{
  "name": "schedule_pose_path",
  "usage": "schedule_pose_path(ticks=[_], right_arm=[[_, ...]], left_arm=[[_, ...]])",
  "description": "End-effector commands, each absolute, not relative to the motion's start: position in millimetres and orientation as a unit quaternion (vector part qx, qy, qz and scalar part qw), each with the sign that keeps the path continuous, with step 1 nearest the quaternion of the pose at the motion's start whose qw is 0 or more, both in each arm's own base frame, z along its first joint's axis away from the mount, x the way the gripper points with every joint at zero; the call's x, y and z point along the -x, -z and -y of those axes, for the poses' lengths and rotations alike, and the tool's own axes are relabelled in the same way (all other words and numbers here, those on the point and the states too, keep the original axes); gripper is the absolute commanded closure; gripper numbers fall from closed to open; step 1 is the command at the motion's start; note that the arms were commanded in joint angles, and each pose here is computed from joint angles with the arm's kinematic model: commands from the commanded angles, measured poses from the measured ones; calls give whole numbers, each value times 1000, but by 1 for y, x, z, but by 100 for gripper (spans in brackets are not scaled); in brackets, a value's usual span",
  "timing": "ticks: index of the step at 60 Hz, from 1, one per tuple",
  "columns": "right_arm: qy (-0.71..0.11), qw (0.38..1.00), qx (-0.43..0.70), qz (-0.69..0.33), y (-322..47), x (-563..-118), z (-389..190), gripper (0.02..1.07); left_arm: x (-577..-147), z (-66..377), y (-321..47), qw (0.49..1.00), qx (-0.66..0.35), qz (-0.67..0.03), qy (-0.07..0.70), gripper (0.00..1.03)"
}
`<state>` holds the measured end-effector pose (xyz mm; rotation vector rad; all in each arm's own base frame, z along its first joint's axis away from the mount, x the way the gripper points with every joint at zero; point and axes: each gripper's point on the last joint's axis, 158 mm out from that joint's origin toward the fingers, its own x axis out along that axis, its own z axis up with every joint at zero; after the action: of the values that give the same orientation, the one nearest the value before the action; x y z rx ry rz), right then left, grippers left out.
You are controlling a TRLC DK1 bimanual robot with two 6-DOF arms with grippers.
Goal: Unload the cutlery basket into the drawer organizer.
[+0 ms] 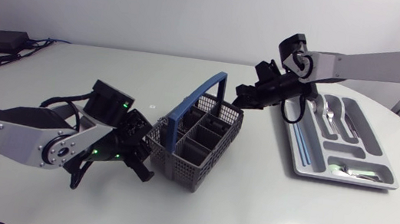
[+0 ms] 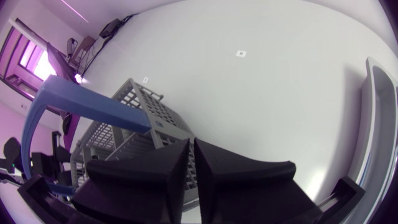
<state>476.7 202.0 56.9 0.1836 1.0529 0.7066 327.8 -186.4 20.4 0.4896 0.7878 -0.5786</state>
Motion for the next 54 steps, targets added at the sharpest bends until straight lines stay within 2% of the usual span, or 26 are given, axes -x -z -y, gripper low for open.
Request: schedule_pose_path(ticks=[1,10,18,23,41,54], right_arm=[[-356,780,-82,-509,-60,-436,-212,94],[-354,771,-76,-524,-62,-391,-208,94],[-354,757,-58,-545,-50,-337,-208,94],[-361,757,-53,-543,-52,-321,-210,94],[-372,767,-63,-520,-72,-329,-233,94],[-358,780,-65,-509,-75,-358,-245,94]], left_arm=[[-350,185,-34,871,-212,-356,265,80],[-360,176,-35,878,-197,-350,261,80],[-367,166,-37,883,-185,-347,257,80],[-374,158,-40,888,-178,-342,250,80],[-409,139,-44,897,-159,-336,238,80],[-433,139,-41,897,-156,-335,241,80]])
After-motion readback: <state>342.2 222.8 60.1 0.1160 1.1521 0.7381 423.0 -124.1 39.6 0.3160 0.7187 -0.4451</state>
